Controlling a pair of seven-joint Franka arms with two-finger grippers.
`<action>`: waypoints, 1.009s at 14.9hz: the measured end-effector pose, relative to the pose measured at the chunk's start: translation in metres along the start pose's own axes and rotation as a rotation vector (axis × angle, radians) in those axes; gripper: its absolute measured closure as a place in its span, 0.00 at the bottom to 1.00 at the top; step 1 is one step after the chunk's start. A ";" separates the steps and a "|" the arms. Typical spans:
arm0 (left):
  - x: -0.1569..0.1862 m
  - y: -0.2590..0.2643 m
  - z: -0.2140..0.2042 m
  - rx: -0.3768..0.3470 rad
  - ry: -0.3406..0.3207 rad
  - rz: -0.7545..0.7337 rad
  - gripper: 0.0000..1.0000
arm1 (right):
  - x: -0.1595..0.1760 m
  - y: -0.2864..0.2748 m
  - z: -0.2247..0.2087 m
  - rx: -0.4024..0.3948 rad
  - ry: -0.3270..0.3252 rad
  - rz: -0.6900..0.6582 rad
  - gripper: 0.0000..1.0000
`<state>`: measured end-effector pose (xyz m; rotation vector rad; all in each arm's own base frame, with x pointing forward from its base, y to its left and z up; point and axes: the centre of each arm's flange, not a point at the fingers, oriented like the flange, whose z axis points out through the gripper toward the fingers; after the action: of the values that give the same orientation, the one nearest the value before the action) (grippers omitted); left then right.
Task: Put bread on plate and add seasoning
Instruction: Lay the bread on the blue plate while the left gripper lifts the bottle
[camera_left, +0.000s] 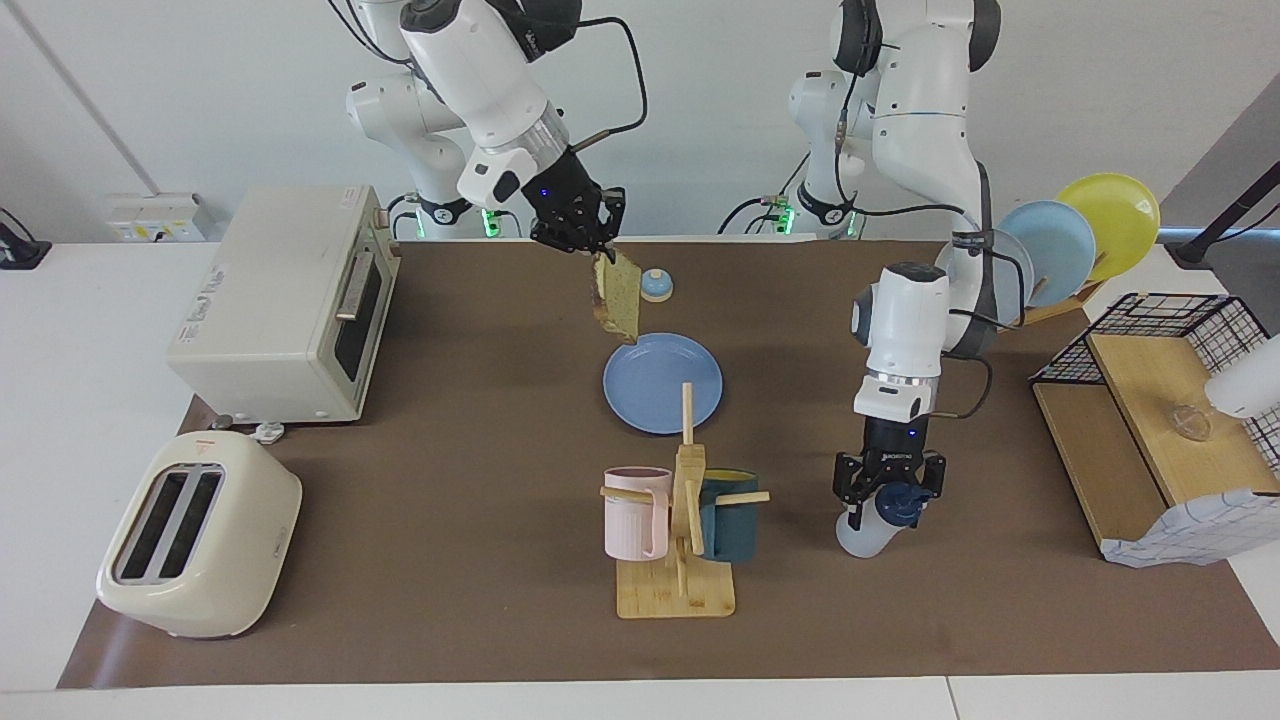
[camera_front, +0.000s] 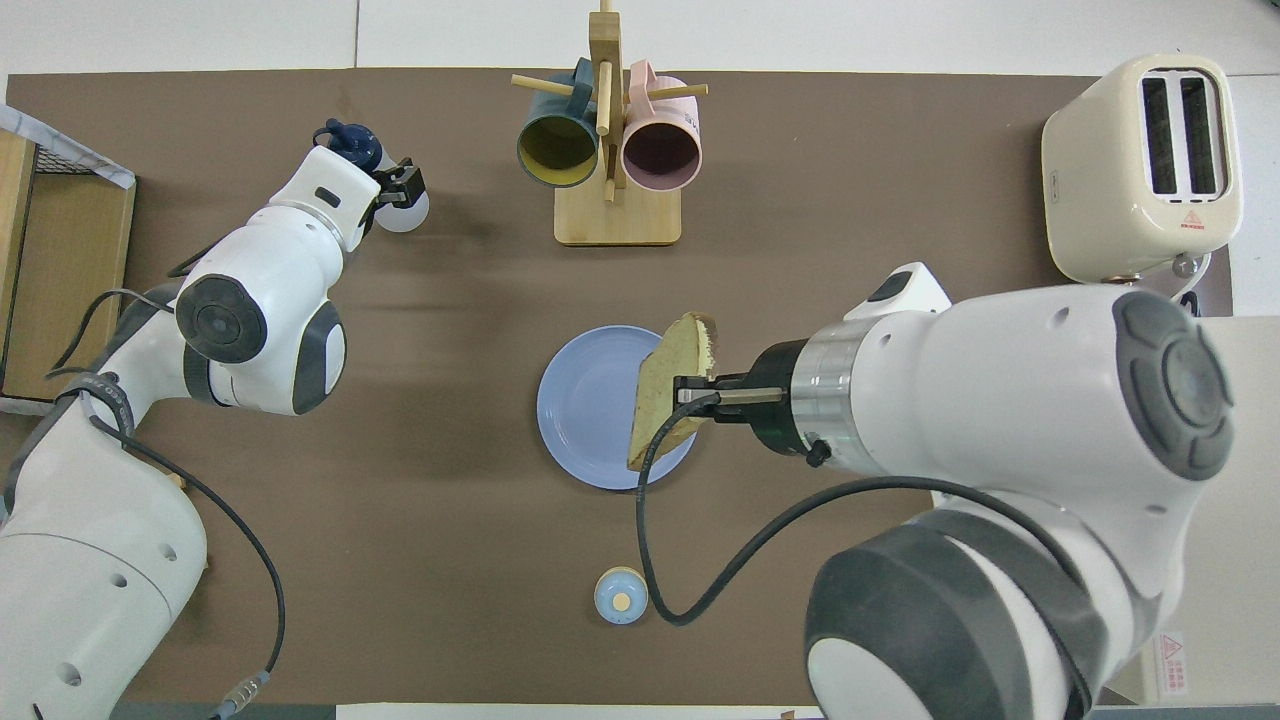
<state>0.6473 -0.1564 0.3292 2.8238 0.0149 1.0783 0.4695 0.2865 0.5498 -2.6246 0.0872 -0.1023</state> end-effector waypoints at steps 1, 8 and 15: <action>0.000 0.000 0.000 0.000 0.000 -0.001 0.22 | -0.009 0.000 0.015 0.025 0.037 0.006 0.92; 0.001 -0.001 0.000 0.000 0.007 -0.004 0.53 | -0.047 0.029 0.130 0.000 0.148 -0.054 0.92; 0.023 -0.008 -0.004 0.021 -0.003 -0.016 0.53 | -0.053 0.056 0.170 -0.023 0.161 -0.148 0.92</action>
<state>0.6620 -0.1467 0.3464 2.8390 0.0484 1.0766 0.4298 0.3251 0.3717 -2.6390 -0.0515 -0.3657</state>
